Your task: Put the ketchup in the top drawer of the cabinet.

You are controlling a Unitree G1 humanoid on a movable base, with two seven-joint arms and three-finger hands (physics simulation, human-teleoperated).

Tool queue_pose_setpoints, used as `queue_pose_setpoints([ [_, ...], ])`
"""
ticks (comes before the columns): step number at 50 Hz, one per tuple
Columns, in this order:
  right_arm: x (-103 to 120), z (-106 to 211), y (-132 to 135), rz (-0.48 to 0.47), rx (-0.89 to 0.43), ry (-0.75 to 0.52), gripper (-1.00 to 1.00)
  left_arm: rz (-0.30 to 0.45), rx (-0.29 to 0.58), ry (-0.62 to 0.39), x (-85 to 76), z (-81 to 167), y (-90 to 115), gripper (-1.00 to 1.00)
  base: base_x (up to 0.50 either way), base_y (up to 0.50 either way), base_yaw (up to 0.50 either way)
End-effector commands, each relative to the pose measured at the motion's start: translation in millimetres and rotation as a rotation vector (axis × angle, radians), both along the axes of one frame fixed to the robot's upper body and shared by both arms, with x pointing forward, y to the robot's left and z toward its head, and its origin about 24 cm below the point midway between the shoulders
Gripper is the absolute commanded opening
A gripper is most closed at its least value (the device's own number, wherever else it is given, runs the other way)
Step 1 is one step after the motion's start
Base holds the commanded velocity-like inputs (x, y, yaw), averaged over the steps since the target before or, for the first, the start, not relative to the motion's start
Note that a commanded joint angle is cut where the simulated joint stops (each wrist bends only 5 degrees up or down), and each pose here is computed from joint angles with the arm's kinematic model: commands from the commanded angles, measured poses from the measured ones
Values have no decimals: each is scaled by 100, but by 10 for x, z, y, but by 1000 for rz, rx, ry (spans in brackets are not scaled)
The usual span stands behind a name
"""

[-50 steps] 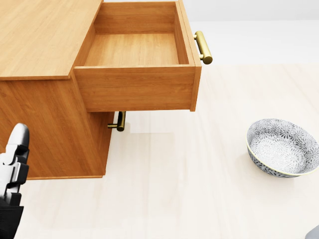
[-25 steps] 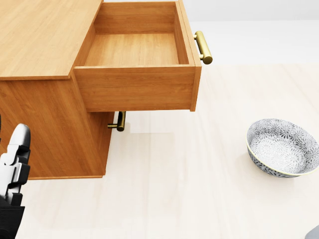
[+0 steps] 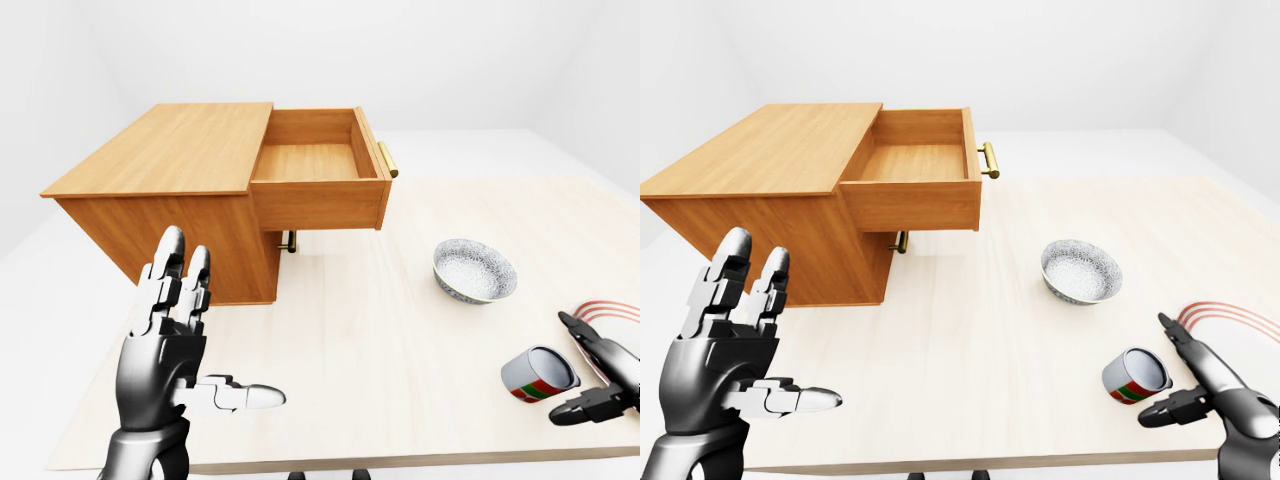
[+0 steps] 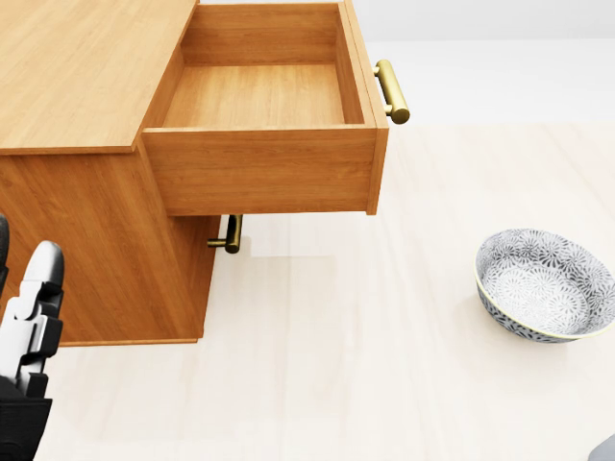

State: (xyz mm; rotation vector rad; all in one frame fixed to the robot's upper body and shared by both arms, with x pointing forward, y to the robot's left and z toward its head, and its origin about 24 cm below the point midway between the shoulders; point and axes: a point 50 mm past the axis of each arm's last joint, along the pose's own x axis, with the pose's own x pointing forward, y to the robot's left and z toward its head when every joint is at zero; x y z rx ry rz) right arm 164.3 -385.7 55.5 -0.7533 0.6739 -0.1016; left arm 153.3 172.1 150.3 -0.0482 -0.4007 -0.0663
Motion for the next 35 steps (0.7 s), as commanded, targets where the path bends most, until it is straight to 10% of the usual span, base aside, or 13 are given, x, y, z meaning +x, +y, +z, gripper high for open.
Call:
queue_pose_setpoints([
  [1, 68, 21, 37, 32, -35, 20, 100, 0, 0, 1, 3, -2, -2, 100, 0, 0, 0],
  [35, 86, -108, 104, 49, -17, 66, 100, -1, -2, 6, 4, -12, -3, 100, 0, 0, 0],
])
